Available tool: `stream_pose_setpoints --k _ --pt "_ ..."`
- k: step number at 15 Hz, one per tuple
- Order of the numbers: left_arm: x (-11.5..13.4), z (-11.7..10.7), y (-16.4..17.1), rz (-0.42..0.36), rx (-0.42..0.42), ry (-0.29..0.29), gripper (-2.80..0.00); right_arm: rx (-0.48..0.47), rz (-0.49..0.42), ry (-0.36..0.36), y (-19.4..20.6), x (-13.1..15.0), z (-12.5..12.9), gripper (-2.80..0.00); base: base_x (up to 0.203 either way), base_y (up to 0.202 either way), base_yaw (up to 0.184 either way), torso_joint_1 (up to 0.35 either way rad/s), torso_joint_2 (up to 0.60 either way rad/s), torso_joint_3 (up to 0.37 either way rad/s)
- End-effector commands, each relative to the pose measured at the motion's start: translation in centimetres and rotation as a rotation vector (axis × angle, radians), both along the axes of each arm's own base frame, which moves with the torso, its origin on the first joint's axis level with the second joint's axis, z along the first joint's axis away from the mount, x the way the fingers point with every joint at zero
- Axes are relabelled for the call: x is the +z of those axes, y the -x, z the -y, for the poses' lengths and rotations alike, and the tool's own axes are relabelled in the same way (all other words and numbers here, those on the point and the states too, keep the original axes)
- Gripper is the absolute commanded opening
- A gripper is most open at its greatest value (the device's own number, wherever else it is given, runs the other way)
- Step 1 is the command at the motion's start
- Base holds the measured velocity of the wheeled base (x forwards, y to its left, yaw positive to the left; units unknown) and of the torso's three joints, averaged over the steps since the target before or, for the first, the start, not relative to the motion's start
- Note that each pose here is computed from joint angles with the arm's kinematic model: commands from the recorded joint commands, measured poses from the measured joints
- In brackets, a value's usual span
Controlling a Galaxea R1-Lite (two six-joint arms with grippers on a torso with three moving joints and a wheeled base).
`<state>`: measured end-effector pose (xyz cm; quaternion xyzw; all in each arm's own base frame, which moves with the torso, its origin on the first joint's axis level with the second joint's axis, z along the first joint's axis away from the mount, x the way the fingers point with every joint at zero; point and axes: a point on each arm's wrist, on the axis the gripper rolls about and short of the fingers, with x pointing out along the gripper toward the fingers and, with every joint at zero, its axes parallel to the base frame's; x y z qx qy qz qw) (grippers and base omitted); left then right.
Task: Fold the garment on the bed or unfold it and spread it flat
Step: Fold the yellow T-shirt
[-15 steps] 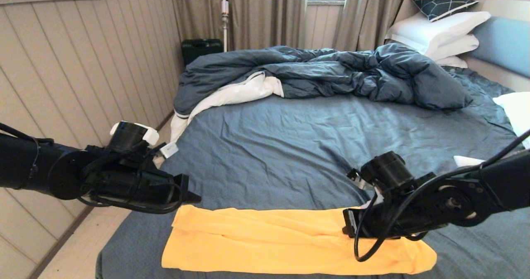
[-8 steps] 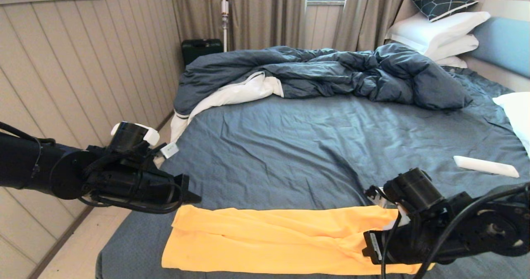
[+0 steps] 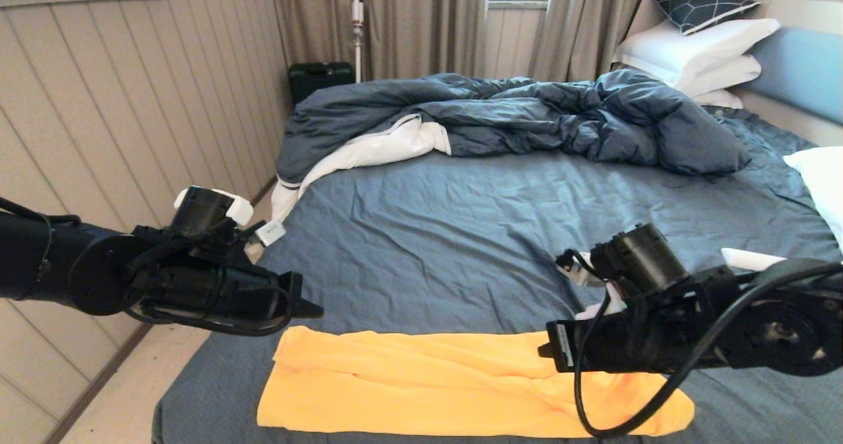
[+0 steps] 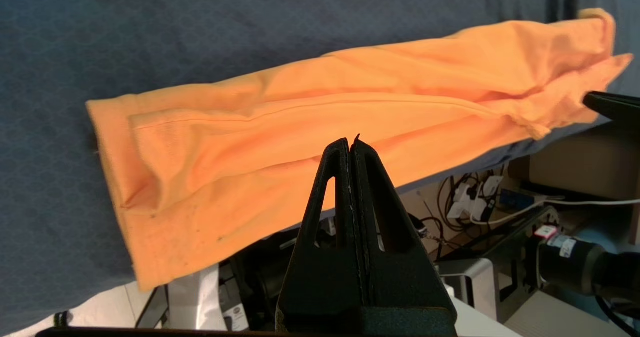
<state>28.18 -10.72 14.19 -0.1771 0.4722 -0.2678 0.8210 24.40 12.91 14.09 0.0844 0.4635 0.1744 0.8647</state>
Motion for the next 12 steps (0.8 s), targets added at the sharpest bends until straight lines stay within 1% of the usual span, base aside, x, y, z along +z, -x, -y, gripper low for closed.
stream_pose_setpoints --k 1,3,5,8,12 --pt "0.3 0.0 0.2 0.005 -0.002 0.005 -2.80 0.044 -0.045 0.018 -1.4 -1.7 -2.5 -2.80 0.000 0.000 0.000 0.000 0.00 0.000" --pt "0.3 -0.1 0.5 0.002 -0.001 0.003 -2.80 0.071 -0.079 0.036 -2.5 -3.3 -4.5 -2.80 0.000 0.000 0.000 0.000 0.00 0.000" --pt "0.4 -0.1 0.5 0.004 -0.002 0.003 -2.80 0.099 -0.091 0.045 -3.5 -4.4 -6.4 -2.80 0.000 0.000 0.000 0.000 0.00 0.000" --pt "0.4 -0.1 0.5 0.004 -0.001 0.003 -2.80 0.139 -0.081 0.052 -4.1 -4.9 -8.7 -2.80 0.000 0.000 0.000 0.000 0.00 0.000" --pt "0.3 -0.1 0.6 0.001 -0.002 0.002 -2.80 0.185 -0.102 0.075 -3.7 -5.6 -10.9 -2.80 0.000 0.000 0.000 0.000 0.00 0.000"
